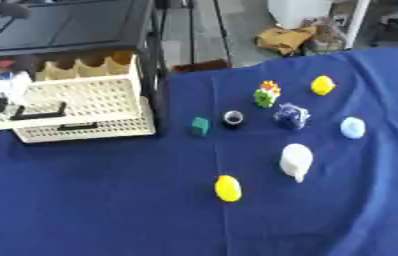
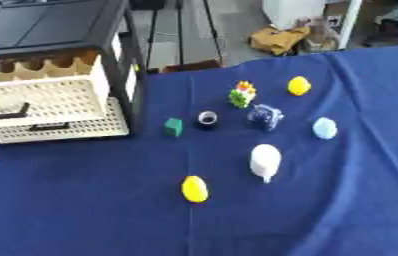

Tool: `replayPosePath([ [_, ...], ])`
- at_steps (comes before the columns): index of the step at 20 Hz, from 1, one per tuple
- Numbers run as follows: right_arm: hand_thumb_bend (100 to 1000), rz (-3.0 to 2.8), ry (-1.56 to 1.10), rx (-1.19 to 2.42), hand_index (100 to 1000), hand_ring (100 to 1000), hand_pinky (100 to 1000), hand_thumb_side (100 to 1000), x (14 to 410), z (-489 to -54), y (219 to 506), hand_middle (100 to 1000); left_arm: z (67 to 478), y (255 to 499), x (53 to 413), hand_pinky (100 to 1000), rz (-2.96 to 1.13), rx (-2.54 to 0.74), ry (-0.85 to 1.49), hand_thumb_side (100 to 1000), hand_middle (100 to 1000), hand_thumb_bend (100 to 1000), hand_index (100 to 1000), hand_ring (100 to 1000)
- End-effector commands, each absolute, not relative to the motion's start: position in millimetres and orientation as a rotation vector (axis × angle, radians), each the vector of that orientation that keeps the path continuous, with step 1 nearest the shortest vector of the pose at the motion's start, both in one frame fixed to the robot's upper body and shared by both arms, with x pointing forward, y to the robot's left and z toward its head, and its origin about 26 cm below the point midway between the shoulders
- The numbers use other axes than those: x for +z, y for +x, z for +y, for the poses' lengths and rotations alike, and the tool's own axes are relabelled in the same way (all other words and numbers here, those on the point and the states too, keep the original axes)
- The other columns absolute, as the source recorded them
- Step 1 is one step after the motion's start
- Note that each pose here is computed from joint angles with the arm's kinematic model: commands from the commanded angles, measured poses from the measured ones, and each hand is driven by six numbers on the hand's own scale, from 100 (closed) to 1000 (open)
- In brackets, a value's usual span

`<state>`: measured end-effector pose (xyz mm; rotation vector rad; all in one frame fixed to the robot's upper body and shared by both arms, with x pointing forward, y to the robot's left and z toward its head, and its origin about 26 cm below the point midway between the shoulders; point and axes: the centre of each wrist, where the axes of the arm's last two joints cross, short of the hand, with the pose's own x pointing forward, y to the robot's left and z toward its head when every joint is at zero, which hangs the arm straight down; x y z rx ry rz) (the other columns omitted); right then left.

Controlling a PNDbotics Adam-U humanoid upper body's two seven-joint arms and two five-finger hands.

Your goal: Pick up objects from table and place into drawer.

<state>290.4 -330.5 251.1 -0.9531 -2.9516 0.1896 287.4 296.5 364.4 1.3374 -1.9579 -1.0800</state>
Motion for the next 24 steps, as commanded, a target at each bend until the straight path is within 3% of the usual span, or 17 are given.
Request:
replayPosePath([
  [1, 100, -2.930, -1.063, 0.420, 806, 770, 702, 984, 268.1, -337.4, 285.8, 580, 304.5, 279.5, 374.8, 302, -2.142, -0.897, 1.351, 898, 356, 100, 948, 345],
  [3, 137, -2.882, -1.101, 0.562, 813, 770, 701, 978, 274.0, -339.5, 284.6, 567, 306.8, 280.0, 371.8, 433, -2.216, -0.824, 1.313, 919, 530, 100, 964, 571],
  [5, 164, -2.838, -1.137, 0.699, 816, 769, 697, 979, 281.8, -342.1, 283.1, 557, 308.8, 280.8, 368.1, 485, -2.284, -0.751, 1.273, 921, 592, 100, 969, 641],
  [6, 212, -2.816, -1.157, 0.769, 819, 769, 695, 977, 286.3, -343.3, 282.3, 539, 309.2, 281.3, 366.0, 558, -2.313, -0.720, 1.254, 927, 648, 100, 971, 730],
  [7, 196, -2.793, -1.173, 0.844, 821, 769, 695, 985, 290.4, -344.1, 281.6, 540, 309.3, 282.1, 363.8, 571, -2.341, -0.693, 1.232, 933, 661, 100, 971, 744],
  [10, 253, -2.706, -1.188, 1.073, 841, 770, 701, 998, 298.2, -345.5, 279.7, 520, 309.1, 284.7, 355.4, 718, -2.411, -0.627, 1.162, 951, 772, 100, 982, 846],
  [12, 279, -2.632, -1.189, 1.221, 854, 770, 702, 1000, 301.5, -346.6, 278.5, 518, 309.3, 286.1, 350.3, 749, -2.452, -0.574, 1.117, 948, 782, 100, 987, 861],
  [24, 317, -2.191, -1.090, 1.909, 900, 784, 710, 998, 317.4, -342.1, 275.9, 566, 296.2, 295.6, 327.1, 743, -2.649, -0.296, 0.772, 977, 765, 100, 978, 849],
])
